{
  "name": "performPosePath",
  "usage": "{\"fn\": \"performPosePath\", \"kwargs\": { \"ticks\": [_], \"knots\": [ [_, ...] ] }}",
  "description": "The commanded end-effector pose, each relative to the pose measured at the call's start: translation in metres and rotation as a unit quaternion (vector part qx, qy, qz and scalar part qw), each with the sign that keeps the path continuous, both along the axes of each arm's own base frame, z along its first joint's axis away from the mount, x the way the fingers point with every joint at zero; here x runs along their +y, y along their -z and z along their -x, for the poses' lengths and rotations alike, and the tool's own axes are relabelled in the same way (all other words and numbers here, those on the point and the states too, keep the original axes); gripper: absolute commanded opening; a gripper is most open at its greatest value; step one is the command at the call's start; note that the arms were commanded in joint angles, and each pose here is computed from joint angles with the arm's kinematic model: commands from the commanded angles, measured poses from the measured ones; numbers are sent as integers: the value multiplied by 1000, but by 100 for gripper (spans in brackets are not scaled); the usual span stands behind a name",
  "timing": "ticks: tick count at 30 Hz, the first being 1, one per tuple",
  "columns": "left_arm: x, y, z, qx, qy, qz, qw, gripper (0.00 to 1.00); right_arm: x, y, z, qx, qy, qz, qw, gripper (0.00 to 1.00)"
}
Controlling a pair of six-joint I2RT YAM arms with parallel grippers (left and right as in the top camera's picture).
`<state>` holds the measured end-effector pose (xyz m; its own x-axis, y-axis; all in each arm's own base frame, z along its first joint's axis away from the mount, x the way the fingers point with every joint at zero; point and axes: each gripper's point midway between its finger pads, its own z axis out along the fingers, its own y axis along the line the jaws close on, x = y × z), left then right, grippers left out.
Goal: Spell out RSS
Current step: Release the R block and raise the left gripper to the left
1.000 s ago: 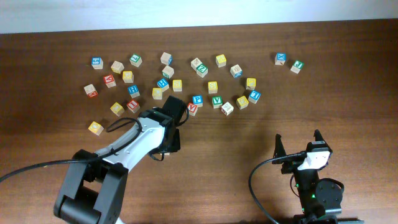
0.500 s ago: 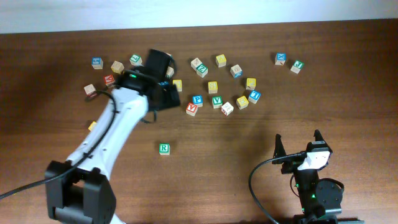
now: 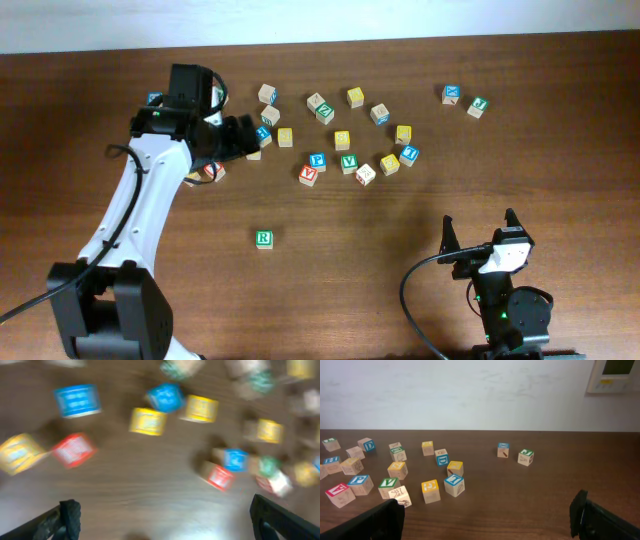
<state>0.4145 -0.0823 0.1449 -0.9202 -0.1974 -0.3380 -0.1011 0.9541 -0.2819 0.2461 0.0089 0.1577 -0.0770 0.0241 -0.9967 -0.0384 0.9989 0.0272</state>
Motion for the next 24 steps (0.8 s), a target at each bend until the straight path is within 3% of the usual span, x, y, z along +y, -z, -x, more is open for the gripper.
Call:
{"fn": "performPosePath", "kwargs": {
  "ticks": [1, 4, 7, 9, 10, 12, 15, 20, 24],
  "knots": [
    [-54, -11, 14, -17, 139, 82, 987, 99, -4, 3, 0, 3, 9, -2, 1000, 98],
    [-66, -9, 13, -26, 152, 54, 986, 99, -4, 3, 0, 3, 9, -2, 1000, 98],
    [-52, -3, 5, -42, 131, -38, 990, 99, -4, 3, 0, 3, 9, -2, 1000, 98],
    [-28, -1, -1, -46, 88, -105, 990, 99, -4, 3, 0, 3, 9, -2, 1000, 98],
    [-6, 0, -3, -37, 19, -130, 991, 99, -4, 3, 0, 3, 9, -2, 1000, 98],
    [26, 3, -2, -15, -79, -125, 989, 99, -4, 3, 0, 3, 9, -2, 1000, 98],
    [70, 7, 5, 15, -134, -128, 983, 99, -4, 3, 0, 3, 9, -2, 1000, 98],
    [64, 22, 23, 59, -123, -90, 986, 99, -4, 3, 0, 3, 9, -2, 1000, 98],
    [57, 22, 18, 52, -117, -72, 989, 99, -4, 3, 0, 3, 9, -2, 1000, 98]
  ]
}}
